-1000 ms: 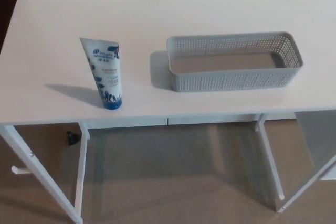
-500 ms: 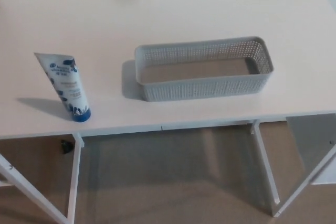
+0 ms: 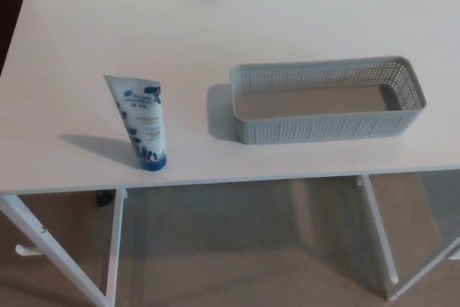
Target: The robot walks towards a table in front, picks a shampoo with left hand and puts it in a small grey container
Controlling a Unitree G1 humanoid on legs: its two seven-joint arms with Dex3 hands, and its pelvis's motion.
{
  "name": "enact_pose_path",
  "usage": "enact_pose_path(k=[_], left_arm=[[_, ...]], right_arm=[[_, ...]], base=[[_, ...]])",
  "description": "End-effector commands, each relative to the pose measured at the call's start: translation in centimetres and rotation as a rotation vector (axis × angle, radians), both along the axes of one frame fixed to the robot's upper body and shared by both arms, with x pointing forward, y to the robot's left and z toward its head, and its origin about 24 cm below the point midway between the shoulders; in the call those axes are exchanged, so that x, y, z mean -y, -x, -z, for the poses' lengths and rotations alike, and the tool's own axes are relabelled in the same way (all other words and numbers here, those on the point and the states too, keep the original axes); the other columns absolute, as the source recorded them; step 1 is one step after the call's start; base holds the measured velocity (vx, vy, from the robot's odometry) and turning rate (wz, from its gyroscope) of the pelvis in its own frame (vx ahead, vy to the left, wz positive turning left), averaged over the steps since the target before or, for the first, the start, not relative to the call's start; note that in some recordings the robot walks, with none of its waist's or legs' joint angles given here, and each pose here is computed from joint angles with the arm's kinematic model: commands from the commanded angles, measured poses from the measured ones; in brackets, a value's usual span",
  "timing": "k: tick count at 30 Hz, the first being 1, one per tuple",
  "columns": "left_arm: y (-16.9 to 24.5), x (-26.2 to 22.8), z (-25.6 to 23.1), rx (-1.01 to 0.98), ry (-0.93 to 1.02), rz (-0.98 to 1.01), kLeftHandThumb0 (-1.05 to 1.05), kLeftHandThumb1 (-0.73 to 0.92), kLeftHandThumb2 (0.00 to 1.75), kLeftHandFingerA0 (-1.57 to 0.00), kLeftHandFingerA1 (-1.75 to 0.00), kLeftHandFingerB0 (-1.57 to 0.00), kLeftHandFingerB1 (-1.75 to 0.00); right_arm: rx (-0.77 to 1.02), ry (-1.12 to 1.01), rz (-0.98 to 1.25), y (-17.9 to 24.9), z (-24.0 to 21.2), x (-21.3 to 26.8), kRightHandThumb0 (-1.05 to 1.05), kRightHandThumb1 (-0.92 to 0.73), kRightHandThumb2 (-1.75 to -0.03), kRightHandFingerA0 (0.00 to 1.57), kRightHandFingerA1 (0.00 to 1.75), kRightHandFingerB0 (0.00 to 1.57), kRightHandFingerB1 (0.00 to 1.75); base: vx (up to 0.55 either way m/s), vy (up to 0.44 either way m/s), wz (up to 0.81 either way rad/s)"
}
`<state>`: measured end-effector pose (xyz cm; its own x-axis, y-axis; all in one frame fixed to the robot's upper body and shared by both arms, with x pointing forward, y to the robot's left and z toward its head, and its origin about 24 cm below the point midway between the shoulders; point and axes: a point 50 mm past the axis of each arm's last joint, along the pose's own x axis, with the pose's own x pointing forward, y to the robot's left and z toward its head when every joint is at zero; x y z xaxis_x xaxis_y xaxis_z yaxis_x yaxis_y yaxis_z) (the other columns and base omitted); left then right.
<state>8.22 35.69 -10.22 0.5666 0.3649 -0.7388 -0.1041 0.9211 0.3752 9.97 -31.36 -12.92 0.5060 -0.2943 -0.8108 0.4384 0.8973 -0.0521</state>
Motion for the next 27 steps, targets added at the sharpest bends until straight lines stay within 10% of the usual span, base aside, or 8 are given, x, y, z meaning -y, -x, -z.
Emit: enact_pose_path(k=[1,17,21,27], left_arm=[[0.1,-0.2,-0.2,-0.001,-0.011,0.017,-0.28,0.57,0.57,-0.67,-0.52,-0.38,-0.35],[-0.1,-0.2,-0.3,0.002,-0.023,0.025,-0.39,0.44,0.75,-0.67,-0.69,-0.32,-0.46],[-0.3,-0.5,-0.8,0.055,-0.004,0.045,-0.33,0.56,0.57,-0.71,-0.71,-0.34,-0.35],[0.6,-1.0,-4.8,0.336,0.191,0.070,-0.32,0.48,0.55,-0.32,-0.40,-0.26,-0.31]], right_arm=[[-0.002,0.014,-0.001,0.3,-0.2,0.5,-0.18,-0.59,-0.57,0.64,0.49,0.48,0.40],[-0.007,0.012,-0.013,0.2,0.0,0.2,-0.21,-0.57,-0.57,0.67,0.50,0.49,0.40],[-0.016,0.017,-0.016,0.4,0.1,0.0,-0.21,-0.56,-0.56,0.69,0.50,0.50,0.40],[-0.029,0.021,-0.017,1.3,0.0,0.6,-0.20,-0.62,-0.58,0.66,0.50,0.48,0.40]], base=[[0.00,0.000,0.00],[0.00,0.000,0.00],[0.00,0.000,0.00],[0.00,0.000,0.00]])
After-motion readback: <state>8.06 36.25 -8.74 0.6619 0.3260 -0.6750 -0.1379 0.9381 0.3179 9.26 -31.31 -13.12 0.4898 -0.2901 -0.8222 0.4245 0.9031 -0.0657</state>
